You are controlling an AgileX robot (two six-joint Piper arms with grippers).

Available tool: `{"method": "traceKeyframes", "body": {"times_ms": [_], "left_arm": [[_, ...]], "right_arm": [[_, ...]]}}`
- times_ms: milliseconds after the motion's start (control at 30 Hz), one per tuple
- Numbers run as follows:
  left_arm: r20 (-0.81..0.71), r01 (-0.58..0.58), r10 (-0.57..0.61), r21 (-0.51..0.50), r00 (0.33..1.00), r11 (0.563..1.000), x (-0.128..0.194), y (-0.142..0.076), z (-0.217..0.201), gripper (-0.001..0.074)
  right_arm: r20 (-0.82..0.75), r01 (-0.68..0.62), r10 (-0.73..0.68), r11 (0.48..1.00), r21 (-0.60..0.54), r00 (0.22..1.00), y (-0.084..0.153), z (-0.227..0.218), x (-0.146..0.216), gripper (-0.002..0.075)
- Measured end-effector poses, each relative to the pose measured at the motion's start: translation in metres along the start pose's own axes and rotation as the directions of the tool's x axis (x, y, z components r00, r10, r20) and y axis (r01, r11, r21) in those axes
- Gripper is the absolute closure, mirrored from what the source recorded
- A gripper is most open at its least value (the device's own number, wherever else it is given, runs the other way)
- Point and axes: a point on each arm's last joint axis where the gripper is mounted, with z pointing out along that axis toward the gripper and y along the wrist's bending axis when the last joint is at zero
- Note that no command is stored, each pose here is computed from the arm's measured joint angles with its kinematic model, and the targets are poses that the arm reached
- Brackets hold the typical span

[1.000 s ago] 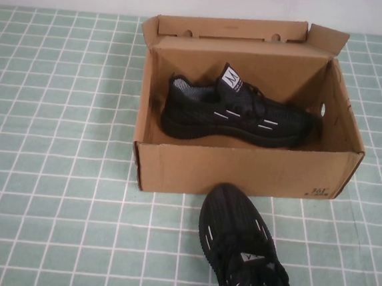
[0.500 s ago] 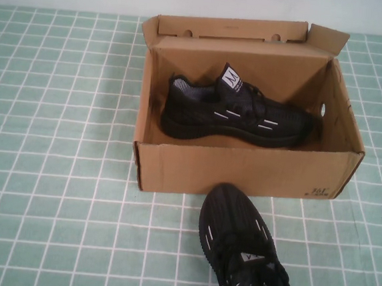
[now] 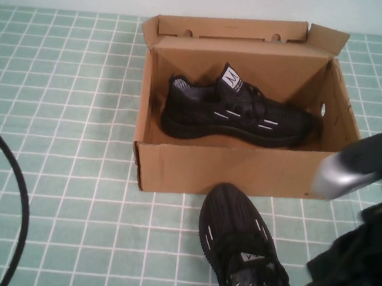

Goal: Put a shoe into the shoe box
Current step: Pick up the shoe from the table

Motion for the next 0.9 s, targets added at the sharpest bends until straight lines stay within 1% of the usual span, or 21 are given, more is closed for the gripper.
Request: {"method": "traceKeyframes", "body": {"times_ms": [100,200,267,333,367,500,533,567,633,700,900], "left_arm": [[-0.015,0.002,-0.002,-0.004,1.0,1.0,-0.001,0.0,0.003,0.0739],[-0.019,-0.004,0.004,-0.005,1.0,1.0,-0.001,0.0,0.004,0.0739],[-0.021,-0.005,0.005,-0.006,1.0,1.0,-0.001,0.001,0.004,0.0739],[-0.021,-0.007,0.007,-0.006,1.0,1.0,-0.001,0.001,0.004,0.0739],[-0.021,-0.007,0.007,-0.006,1.0,1.0,-0.001,0.001,0.004,0.0739],[-0.021,-0.011,0.011,-0.006,1.0,1.0,-0.001,0.001,0.004,0.0739],[-0.021,-0.011,0.011,-0.006,1.0,1.0,-0.001,0.001,0.004,0.0739],[-0.021,-0.011,0.011,-0.006,1.0,1.0,-0.001,0.001,0.004,0.0739],[-0.021,-0.012,0.012,-0.006,1.0,1.0,-0.001,0.001,0.004,0.0739],[-0.021,-0.012,0.012,-0.006,1.0,1.0,-0.001,0.001,0.004,0.0739],[-0.022,-0.016,0.016,-0.006,1.0,1.0,-0.001,0.001,0.004,0.0739]], "right_arm": [[-0.046,0.018,-0.016,0.999,0.043,0.999,0.014,0.018,0.0,0.0734],[-0.099,0.052,-0.046,0.997,0.061,0.994,0.027,0.037,0.0,0.0732],[-0.134,0.052,-0.042,0.996,0.07,0.99,0.033,0.049,0.001,0.0713],[-0.168,0.033,-0.018,0.996,0.086,0.986,0.037,0.061,0.0,0.0648],[-0.18,0.022,-0.005,0.995,0.094,0.984,0.038,0.067,0.0,0.0595],[-0.201,-0.013,0.035,0.994,0.108,0.979,0.04,0.085,-0.003,0.0335],[-0.202,-0.018,0.039,0.994,0.103,0.979,0.041,0.088,-0.004,0.0283],[-0.203,-0.025,0.044,0.995,0.096,0.978,0.042,0.091,-0.005,0.0253],[-0.194,-0.034,0.05,0.996,0.083,0.98,0.044,0.096,-0.007,0.0214],[-0.184,-0.044,0.056,0.997,0.07,0.981,0.046,0.101,-0.009,0.0199],[-0.159,-0.054,0.062,0.997,0.053,0.985,0.049,0.118,-0.015,0.0188]]}}
